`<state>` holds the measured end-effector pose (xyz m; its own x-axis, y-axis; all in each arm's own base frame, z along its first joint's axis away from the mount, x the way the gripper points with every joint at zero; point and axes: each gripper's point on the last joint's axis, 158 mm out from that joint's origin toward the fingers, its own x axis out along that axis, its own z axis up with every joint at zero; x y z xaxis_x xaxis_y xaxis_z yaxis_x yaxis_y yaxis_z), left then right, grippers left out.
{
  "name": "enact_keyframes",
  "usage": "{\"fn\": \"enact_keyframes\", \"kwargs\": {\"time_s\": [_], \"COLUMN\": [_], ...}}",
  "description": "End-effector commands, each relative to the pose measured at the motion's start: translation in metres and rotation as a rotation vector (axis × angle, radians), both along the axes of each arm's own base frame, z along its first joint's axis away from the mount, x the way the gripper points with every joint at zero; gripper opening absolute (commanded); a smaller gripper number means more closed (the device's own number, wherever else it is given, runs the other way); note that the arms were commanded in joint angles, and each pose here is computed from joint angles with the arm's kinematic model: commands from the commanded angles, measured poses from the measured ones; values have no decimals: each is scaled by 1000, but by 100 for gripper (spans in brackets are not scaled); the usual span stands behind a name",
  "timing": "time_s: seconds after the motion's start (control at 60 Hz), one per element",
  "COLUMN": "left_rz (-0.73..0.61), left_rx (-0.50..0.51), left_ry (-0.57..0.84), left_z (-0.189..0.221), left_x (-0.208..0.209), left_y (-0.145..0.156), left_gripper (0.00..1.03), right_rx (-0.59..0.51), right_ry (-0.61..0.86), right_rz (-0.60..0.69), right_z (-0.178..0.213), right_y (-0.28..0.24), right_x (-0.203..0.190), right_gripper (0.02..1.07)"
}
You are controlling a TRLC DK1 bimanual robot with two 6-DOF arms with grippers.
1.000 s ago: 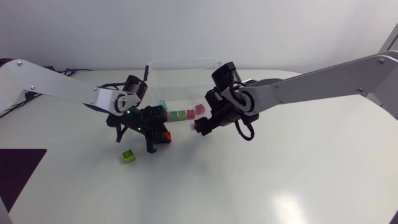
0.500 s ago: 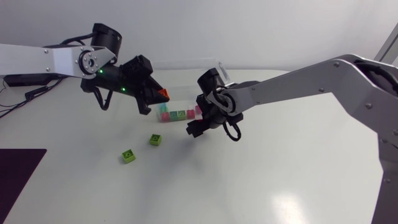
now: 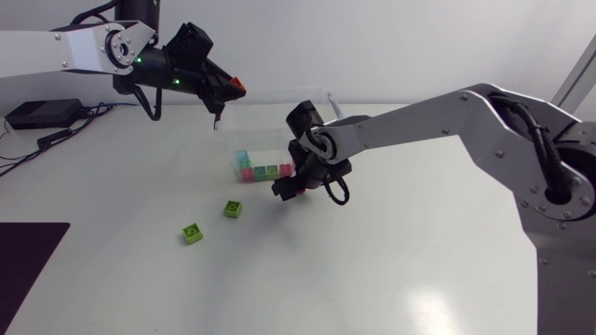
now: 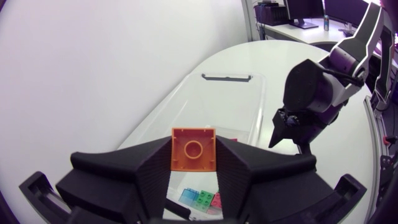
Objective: Place the duplo bricks in the container
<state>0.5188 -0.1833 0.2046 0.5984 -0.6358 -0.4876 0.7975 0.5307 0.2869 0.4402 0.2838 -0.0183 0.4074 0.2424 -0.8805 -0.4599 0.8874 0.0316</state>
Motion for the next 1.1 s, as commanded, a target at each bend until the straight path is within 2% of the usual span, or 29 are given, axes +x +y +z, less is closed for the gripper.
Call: {"fn": "enact_keyframes", "kwargs": {"time_s": [0.0, 0.05, 0.267, 0.383, 0.433, 0.5, 0.517, 0.533, 0.617, 0.717, 0.95, 1.083], "left_rz": [14, 17, 61, 71, 79, 83, 83, 85, 85, 84, 84, 79], "left_rx": [-35, -37, -8, 2, 6, 8, 9, 8, 10, 11, 13, 23], "left_ry": [25, 30, 47, 47, 45, 46, 47, 46, 48, 50, 49, 38], "left_z": [-6, -10, -39, -47, -50, -52, -53, -53, -54, -56, -47, -37], "left_x": [15, 22, 59, 69, 73, 76, 76, 77, 77, 76, 63, 41], "left_y": [-4, -6, -8, -10, -9, -9, -9, -9, -10, -10, -7, -1], "left_gripper": [21, 21, 23, 29, 38, 57, 57, 66, 85, 96, 98, 98], "right_rx": [5, 9, 14, 16, 20, 23, 24, 24, 25, 27, 8, 7], "right_ry": [34, 36, 50, 69, 70, 70, 69, 70, 76, 79, 121, 130], "right_rz": [-42, -47, -66, -80, -85, -94, -95, -97, -104, -114, -134, -144], "right_z": [-8, -8, -8, -9, -9, -9, -8, -9, -9, -9, -12, -13], "right_y": [-3, -4, -1, -1, 0, 0, 0, 0, 0, 1, -2, -2], "right_x": [2, 2, 9, 10, 11, 12, 13, 13, 13, 15, 15, 17], "right_gripper": [85, 82, 82, 82, 81, 80, 80, 80, 80, 78, 77, 75]}}
